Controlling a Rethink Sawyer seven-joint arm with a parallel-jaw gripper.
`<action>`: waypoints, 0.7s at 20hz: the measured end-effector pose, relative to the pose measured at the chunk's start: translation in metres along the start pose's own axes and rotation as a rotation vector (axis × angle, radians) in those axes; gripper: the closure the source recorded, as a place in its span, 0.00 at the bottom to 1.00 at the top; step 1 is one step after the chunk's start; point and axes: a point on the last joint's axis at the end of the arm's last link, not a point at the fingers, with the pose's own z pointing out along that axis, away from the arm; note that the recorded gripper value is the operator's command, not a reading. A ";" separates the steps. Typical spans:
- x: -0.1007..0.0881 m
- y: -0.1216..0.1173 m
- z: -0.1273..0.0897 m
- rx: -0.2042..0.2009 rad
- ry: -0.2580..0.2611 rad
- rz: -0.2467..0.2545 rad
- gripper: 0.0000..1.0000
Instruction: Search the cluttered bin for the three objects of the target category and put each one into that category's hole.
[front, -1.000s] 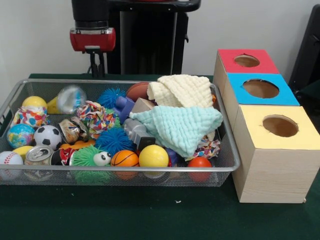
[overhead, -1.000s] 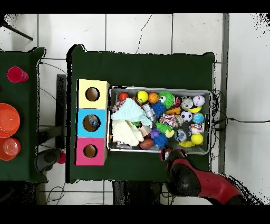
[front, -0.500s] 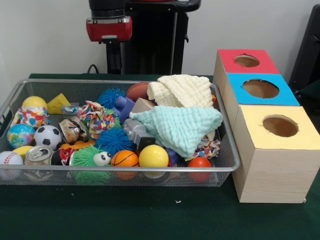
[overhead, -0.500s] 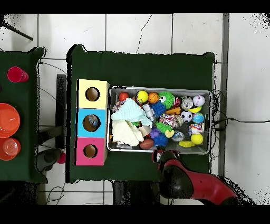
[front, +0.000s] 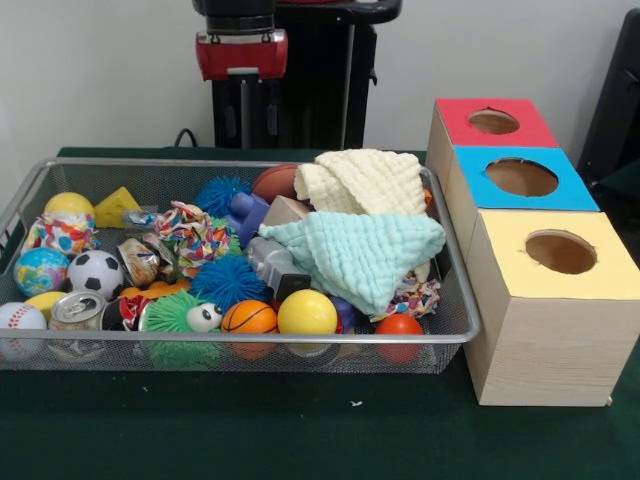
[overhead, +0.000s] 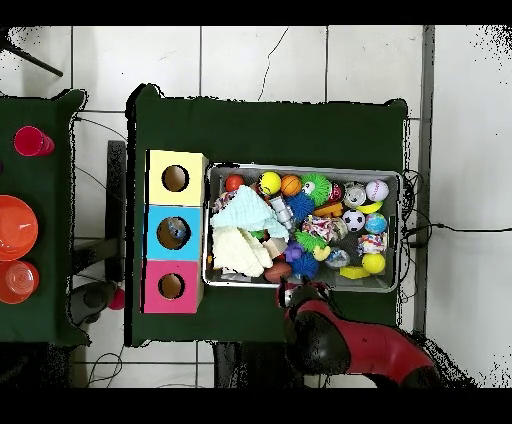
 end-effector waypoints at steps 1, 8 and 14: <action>0.000 0.001 0.000 0.002 0.001 -0.004 0.00; 0.002 -0.006 0.001 0.042 -0.001 -0.062 0.00; 0.001 -0.025 0.002 0.035 -0.005 -0.045 0.00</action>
